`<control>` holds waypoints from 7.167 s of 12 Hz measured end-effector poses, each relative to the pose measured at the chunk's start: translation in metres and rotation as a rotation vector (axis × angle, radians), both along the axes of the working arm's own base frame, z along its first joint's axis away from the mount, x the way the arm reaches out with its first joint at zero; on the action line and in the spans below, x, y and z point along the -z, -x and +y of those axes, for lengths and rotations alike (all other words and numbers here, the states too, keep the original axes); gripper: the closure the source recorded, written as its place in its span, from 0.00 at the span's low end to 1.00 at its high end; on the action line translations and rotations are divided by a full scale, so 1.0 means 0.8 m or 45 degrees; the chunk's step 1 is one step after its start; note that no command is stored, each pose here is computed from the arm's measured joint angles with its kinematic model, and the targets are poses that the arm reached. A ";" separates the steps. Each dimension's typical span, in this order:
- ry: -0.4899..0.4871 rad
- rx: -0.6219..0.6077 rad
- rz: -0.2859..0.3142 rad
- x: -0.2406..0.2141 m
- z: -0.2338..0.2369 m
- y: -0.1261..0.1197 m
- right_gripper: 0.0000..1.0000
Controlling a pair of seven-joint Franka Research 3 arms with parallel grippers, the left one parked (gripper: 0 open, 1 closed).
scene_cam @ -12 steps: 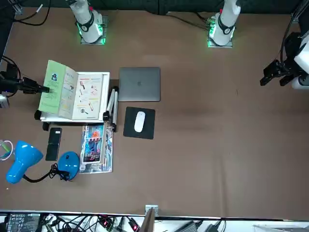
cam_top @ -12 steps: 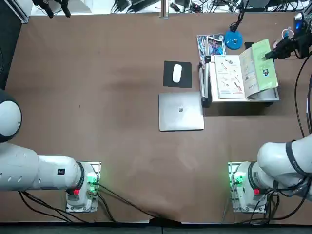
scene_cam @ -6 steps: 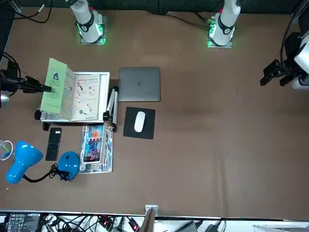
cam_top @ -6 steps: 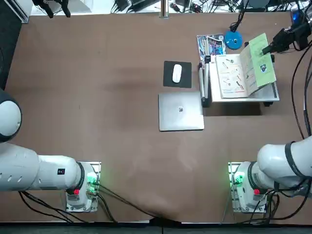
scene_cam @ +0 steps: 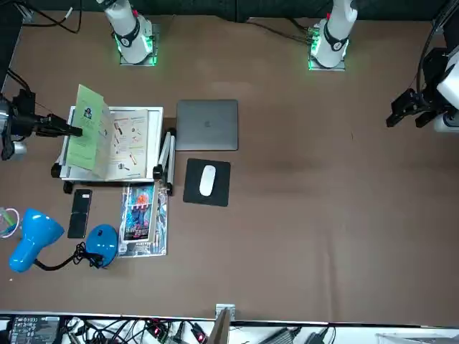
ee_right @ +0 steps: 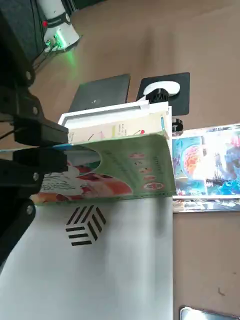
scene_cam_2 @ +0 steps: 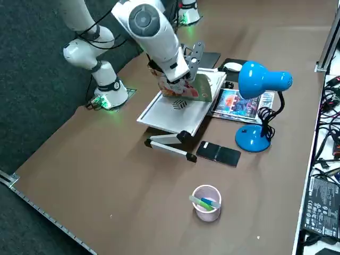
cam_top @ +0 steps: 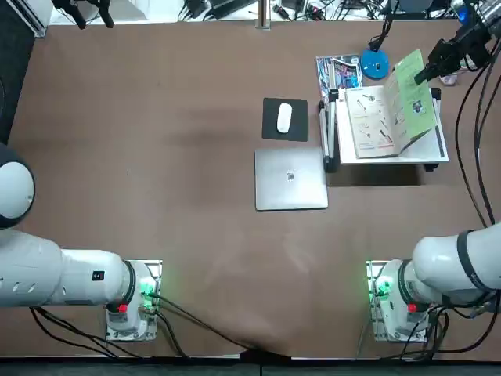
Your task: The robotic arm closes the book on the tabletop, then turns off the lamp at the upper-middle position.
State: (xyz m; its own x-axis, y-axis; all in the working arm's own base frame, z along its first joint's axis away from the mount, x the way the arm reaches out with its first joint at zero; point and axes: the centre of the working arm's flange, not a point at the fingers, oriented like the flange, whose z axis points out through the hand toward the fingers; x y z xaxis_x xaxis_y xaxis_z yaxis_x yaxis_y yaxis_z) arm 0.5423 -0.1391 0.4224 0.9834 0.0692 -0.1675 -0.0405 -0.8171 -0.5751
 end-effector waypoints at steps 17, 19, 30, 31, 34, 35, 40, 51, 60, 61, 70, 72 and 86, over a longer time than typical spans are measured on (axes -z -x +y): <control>0.473 0.223 0.284 -0.028 0.163 -0.015 0.92; 0.532 0.243 0.316 -0.031 0.169 -0.010 0.92; 0.675 0.161 0.310 -0.001 0.223 -0.016 0.81; 0.682 0.145 0.307 0.003 0.232 -0.017 0.70; 0.692 0.109 0.294 0.014 0.253 -0.019 0.60; 0.697 0.097 0.291 0.021 0.261 -0.021 0.60; 0.861 -0.085 0.248 0.065 0.321 -0.020 0.31; 0.962 -0.166 0.215 0.088 0.385 -0.022 0.59; 0.973 -0.110 0.178 0.085 0.416 -0.043 0.29; 0.952 -0.092 0.177 0.080 0.419 -0.046 0.30; 0.758 0.034 0.176 0.028 0.408 -0.060 0.41; 0.781 -0.009 0.157 0.027 0.391 -0.062 0.49; 0.928 -0.056 -0.210 0.047 0.303 -0.136 0.79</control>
